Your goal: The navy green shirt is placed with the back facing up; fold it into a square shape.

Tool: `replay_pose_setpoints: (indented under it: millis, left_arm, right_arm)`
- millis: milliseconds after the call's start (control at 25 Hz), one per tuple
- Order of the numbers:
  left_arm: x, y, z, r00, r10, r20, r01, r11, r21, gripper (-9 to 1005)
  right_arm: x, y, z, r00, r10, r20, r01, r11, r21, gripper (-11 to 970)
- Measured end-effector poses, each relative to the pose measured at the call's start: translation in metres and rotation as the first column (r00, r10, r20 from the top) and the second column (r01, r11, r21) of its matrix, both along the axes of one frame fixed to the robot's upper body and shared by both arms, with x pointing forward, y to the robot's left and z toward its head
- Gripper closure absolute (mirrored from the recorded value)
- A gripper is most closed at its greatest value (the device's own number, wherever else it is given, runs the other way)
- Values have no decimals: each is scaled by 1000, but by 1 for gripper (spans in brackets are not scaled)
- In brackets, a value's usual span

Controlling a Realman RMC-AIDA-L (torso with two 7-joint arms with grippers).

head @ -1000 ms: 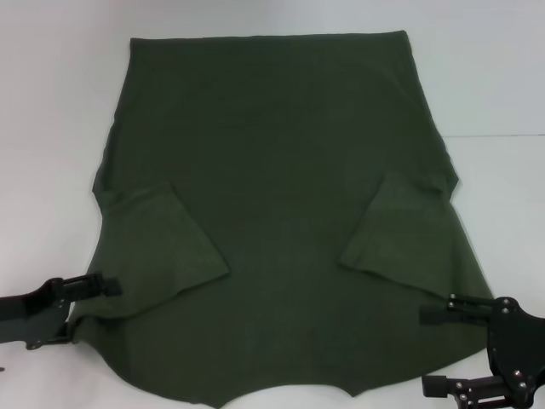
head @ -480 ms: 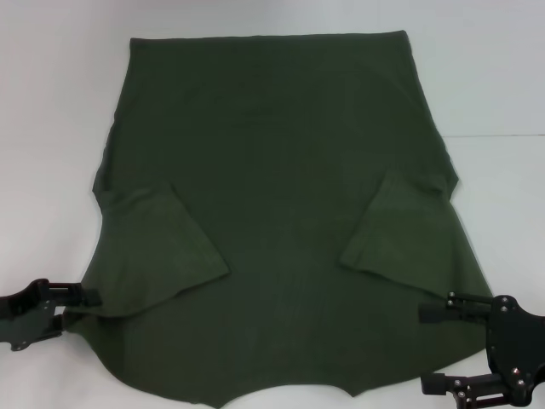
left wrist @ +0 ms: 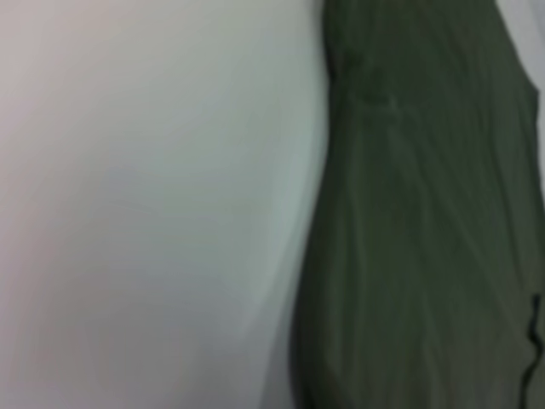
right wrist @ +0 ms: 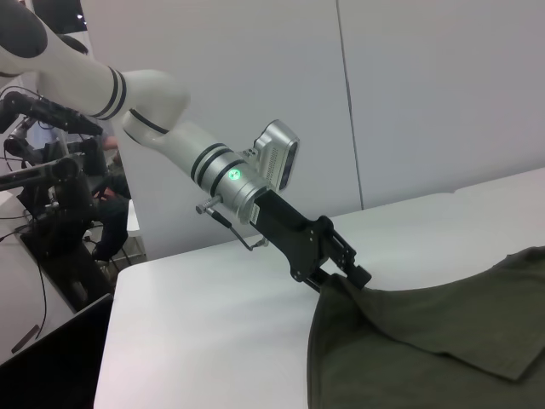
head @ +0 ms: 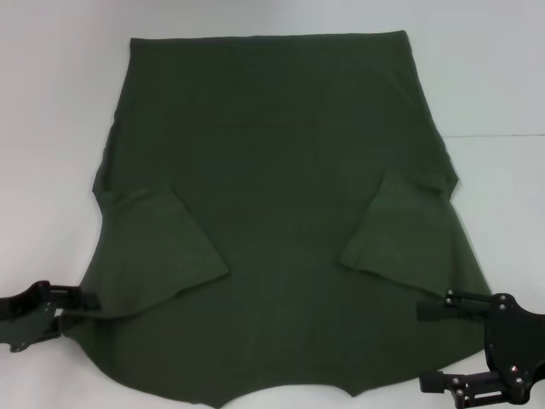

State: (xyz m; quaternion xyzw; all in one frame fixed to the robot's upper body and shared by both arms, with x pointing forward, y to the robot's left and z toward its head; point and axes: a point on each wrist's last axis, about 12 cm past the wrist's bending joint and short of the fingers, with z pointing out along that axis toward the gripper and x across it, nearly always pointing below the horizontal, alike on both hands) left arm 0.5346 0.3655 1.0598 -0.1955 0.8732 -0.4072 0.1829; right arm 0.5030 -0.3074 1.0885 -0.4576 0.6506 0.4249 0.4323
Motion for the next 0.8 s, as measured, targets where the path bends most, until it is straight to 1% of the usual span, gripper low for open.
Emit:
replay_pose_setpoints:
  millis: [80,280,520,600,680,720,800]
  left_arm:
    - [0,1,-1,1000,-2,-5,3,1000,18,567]
    - [1,0,-3,1000,-9,-5,9,999,36,688]
    - [3,1,-1,1000,-15,7,15,999,48,897]
    - [4,2,1,1000,-23,13,22,998,50,935]
    - [5,2,3,999,-27,20,26,998,52,974]
    - [6,2,3,999,-28,25,27,998,53,993]
    - [7,3,5,999,-32,38,30,998,58,993]
  right_arm:
    - [0,1,0,1000,1,0,-1,1000,1,31]
    - [1,3,0,1000,4,-4,-4,1000,4,31]
    - [3,4,-2,999,-21,-27,21,1000,7,31]
    - [5,3,0,998,-50,-39,51,998,22,31]
    - [10,-1,4,992,-103,-69,107,993,49,31]
    - [14,-3,7,986,-135,-94,142,988,63,31]
    - [24,-8,15,965,-192,-178,210,974,88,31]
